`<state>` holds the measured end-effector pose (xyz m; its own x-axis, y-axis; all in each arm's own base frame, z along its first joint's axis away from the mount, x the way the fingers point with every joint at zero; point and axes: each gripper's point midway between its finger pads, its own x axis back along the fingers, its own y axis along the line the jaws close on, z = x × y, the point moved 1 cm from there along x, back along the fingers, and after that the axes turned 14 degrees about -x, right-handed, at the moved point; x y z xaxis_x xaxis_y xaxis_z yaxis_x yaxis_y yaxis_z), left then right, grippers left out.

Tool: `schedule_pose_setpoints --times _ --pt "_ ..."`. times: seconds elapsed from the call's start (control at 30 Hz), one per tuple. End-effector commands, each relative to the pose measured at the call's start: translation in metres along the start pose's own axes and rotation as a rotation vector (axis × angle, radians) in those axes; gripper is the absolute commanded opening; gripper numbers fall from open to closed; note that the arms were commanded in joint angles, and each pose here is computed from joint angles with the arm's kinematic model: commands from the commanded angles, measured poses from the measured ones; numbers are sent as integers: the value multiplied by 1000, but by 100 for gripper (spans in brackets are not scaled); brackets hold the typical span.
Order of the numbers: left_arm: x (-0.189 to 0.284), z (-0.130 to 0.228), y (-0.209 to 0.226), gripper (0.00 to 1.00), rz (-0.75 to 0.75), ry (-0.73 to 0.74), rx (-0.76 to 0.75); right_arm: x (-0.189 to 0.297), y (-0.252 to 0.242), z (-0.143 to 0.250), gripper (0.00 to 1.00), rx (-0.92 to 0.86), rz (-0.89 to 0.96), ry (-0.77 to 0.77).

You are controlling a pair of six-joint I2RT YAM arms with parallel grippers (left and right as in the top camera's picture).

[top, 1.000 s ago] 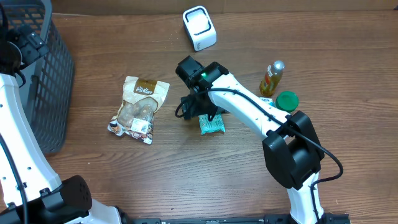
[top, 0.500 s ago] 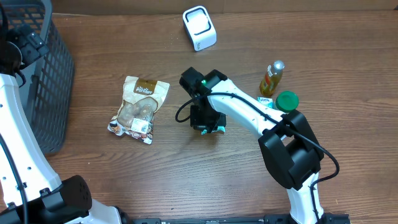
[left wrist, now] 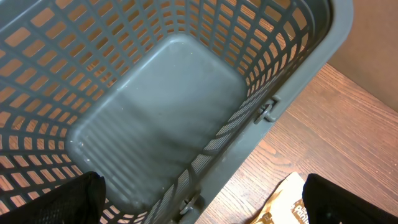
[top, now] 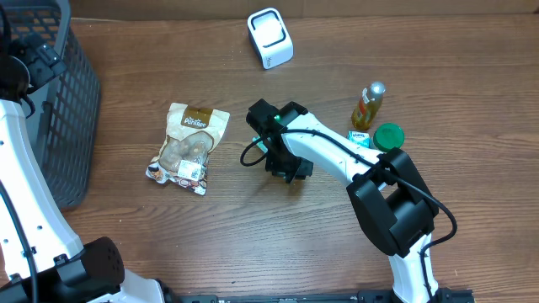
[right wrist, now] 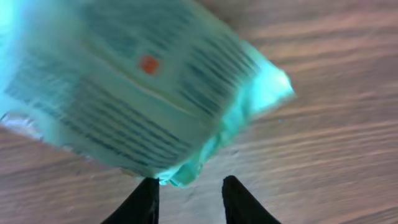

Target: Scan the item barcode

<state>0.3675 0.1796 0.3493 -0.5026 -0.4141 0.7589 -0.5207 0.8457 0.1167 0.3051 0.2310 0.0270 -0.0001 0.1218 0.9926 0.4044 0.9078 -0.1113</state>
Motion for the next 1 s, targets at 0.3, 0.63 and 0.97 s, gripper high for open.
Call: schedule_pose_setpoints --times 0.3,0.63,0.97 --pt "1 -3 -1 100 0 -10 -18 8 9 -17 40 -36 -63 -77" --pt "1 -3 -1 100 0 -10 -18 8 16 -8 67 -28 -100 -18" --pt "1 -3 -1 100 0 -10 -18 49 10 -19 86 -14 -153 88"
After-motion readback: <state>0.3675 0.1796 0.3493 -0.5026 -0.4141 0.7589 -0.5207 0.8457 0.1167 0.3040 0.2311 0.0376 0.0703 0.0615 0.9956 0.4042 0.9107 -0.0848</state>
